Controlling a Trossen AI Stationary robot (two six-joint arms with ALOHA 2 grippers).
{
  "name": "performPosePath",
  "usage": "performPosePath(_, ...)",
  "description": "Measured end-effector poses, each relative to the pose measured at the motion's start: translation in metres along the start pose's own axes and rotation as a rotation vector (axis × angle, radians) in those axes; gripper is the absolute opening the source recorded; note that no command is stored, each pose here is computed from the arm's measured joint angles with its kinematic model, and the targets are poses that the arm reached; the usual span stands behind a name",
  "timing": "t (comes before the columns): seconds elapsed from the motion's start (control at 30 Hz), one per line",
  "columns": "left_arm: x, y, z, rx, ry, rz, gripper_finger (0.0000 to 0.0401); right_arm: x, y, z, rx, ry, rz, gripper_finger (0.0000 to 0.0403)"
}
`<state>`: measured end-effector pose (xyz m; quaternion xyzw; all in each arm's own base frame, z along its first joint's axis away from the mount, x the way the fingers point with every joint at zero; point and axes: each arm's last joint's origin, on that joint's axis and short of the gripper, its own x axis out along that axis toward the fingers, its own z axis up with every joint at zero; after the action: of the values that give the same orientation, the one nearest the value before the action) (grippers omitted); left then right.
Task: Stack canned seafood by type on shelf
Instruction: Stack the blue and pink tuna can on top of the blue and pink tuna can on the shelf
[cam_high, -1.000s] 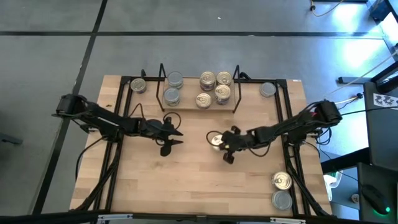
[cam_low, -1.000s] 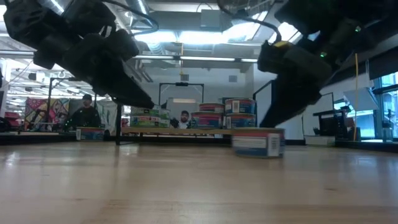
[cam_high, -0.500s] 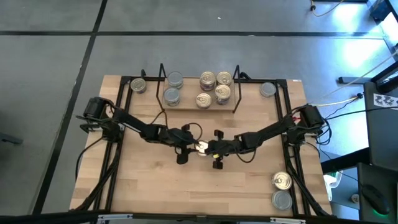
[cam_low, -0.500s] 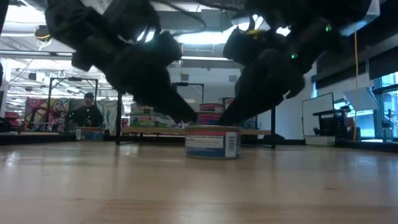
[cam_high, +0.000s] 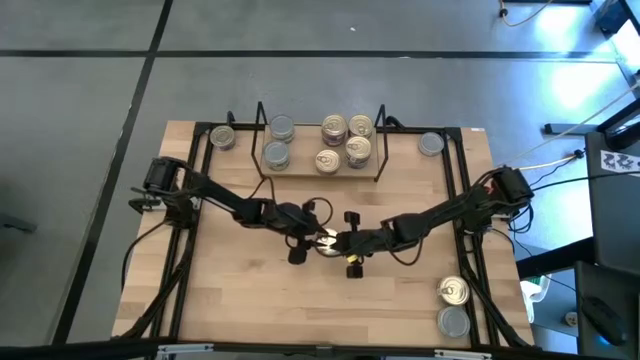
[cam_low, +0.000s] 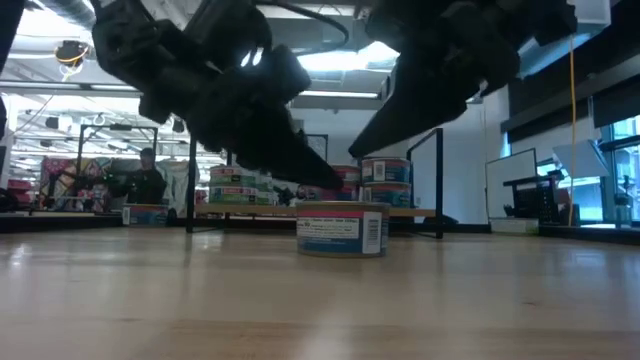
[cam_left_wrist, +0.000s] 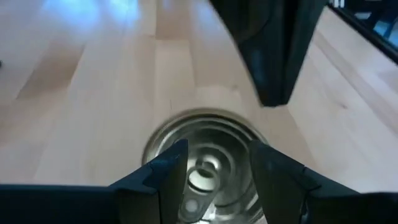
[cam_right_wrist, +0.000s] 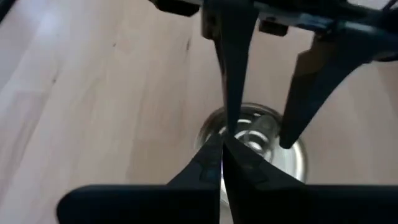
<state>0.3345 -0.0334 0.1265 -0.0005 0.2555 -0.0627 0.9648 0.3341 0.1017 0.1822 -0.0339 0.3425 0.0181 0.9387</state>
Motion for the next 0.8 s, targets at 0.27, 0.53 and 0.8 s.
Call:
performPosePath(0.27,0.012,0.006,-0.013,0.037,0.005,0.011,0.017,0.01,0.005,-0.002,-0.001,-0.01,0.091,0.0103)
performPosePath(0.53,0.015,0.015,-0.02,0.041,0.019,0.028,0.017,0.026,0.009,-0.012,-0.08,0.012,0.143,0.0278)
performPosePath(0.8,0.022,0.028,-0.031,-0.01,0.029,-0.016,0.017,0.029,0.016,-0.021,-0.241,0.044,0.015,0.0358)
